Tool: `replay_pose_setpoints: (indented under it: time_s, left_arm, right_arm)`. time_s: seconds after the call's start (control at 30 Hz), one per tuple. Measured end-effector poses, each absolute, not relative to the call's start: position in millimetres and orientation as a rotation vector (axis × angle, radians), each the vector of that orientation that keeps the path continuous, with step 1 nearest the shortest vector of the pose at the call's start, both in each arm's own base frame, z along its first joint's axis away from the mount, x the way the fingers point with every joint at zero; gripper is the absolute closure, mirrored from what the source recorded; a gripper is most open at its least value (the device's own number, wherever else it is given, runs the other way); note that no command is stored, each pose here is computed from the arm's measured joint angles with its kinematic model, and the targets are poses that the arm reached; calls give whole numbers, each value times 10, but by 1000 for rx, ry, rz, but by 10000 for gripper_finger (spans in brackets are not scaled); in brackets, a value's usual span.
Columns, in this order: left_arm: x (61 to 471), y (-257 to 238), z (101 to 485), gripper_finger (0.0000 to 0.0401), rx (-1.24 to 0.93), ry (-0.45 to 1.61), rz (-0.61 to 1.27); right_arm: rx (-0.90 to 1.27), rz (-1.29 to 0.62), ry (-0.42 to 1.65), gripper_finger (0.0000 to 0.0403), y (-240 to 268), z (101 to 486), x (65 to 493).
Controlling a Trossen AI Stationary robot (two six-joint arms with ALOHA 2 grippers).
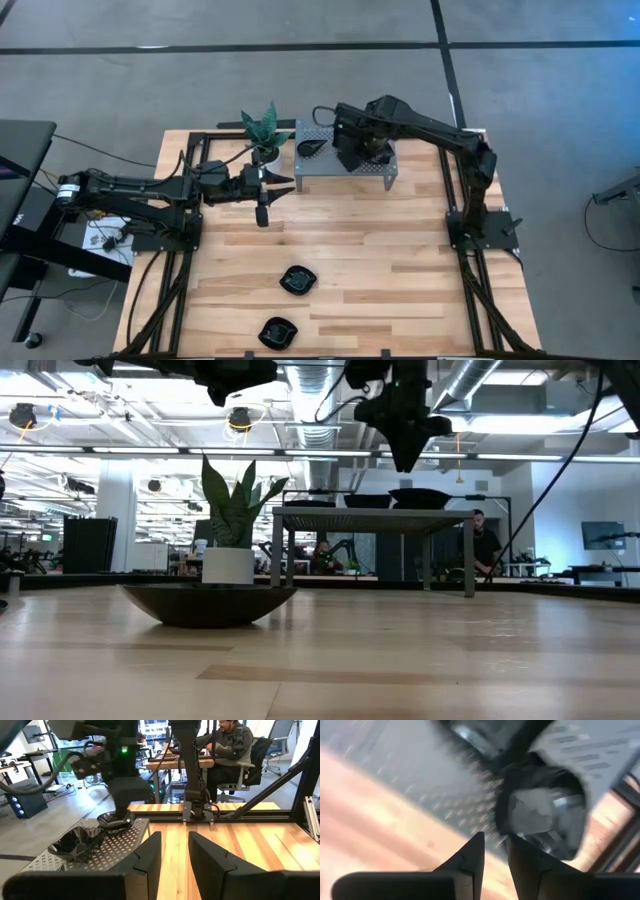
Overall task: Pick & Place Mini shaped plates
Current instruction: Stack the right leaf-shaped plate on top of the leaf-shaped plate on the shelf
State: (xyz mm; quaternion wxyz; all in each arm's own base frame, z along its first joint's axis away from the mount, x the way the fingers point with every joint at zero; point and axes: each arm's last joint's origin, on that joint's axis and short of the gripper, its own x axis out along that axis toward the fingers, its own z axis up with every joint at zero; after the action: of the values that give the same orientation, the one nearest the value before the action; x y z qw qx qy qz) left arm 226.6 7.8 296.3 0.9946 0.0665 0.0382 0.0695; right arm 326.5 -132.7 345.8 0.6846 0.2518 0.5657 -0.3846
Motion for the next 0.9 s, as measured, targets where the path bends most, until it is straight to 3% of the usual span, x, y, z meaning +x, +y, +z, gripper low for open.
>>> replay_pose_setpoints:
  time_s: [0.27,0.4,0.67,0.9]
  left_arm:
    - [2266,77,2963,302,133,77,139]
    - [2266,78,2961,302,133,77,139]
    - [2266,78,2962,302,133,77,140]
    - [2266,78,2960,302,133,77,139]
  right_arm:
    - [376,-640,1334,358,-977,3396,3460]
    - [368,-640,1383,396,-983,3274,3530]
    - [406,-697,1452,401,-1234,3037,3592]
    - [404,-757,1446,400,-1394,3053,3521]
